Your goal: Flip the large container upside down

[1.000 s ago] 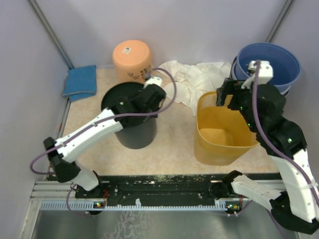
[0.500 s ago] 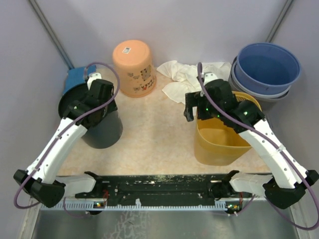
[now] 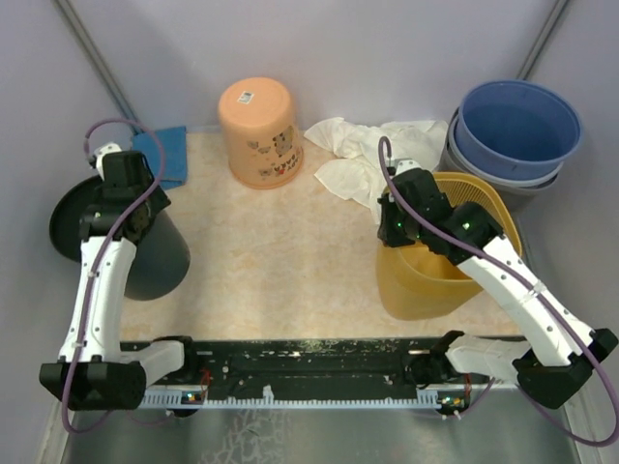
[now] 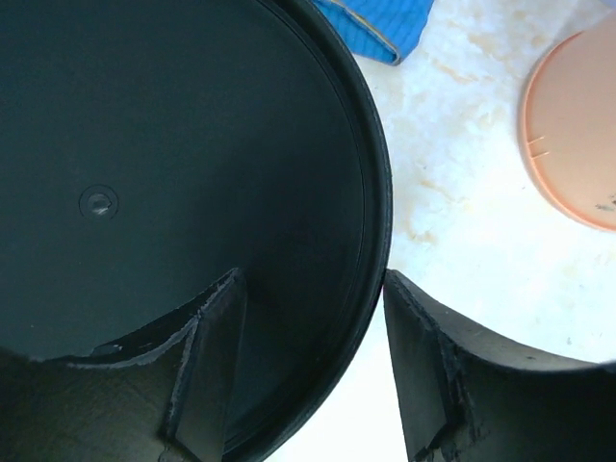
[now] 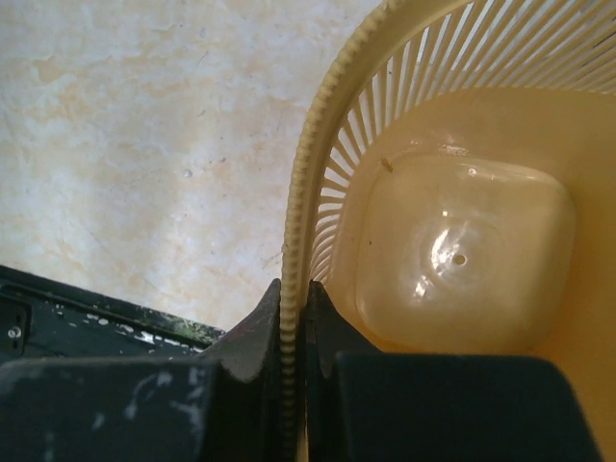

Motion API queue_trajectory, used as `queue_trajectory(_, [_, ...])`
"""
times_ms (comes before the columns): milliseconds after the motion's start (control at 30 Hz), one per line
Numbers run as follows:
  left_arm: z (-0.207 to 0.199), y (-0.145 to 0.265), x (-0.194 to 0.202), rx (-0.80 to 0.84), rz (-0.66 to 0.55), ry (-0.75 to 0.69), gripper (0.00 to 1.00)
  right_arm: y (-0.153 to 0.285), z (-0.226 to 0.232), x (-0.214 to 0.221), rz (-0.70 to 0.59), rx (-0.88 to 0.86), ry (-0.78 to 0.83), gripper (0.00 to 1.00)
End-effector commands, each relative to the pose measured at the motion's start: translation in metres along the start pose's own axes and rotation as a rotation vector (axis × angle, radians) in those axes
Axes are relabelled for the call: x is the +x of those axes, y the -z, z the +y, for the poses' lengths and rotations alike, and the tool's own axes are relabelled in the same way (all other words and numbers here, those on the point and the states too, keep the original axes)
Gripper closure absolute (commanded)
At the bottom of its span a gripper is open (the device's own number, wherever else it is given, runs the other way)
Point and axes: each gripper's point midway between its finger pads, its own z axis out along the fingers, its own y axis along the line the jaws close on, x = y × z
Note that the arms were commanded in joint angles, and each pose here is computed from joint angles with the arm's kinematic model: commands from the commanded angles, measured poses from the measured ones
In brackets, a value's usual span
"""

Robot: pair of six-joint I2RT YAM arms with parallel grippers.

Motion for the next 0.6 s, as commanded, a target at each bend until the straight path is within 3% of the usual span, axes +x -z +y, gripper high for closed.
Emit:
queue_trajectory(0, [0.001,0.022,0.019,0.108,0.136,-0.127,0.34,0.021,0.048,-0.034,-0.103,-0.237,-0.023,1.00])
queue_trajectory(100, [-0.032,0.066,-0.014,0.350,0.054,-0.101,0.24,0.046,0.087,-0.055,-0.156,-0.402,-0.033,1.00])
queue_trajectory(267, [-0.052,0.116,-0.049,0.518,0.002,-0.089,0.07,0.080,0.153,-0.087,-0.243,-0.606,-0.023,1.00])
queue_trajectory(433, [-0.075,0.141,-0.056,0.675,0.003,-0.061,0.03,0.098,0.201,-0.121,-0.326,-0.830,-0.133,1.00])
queue_trajectory(567, [-0.102,0.161,-0.051,0.862,0.040,-0.025,0.03,0.093,0.214,-0.137,-0.402,-0.914,-0.252,1.00])
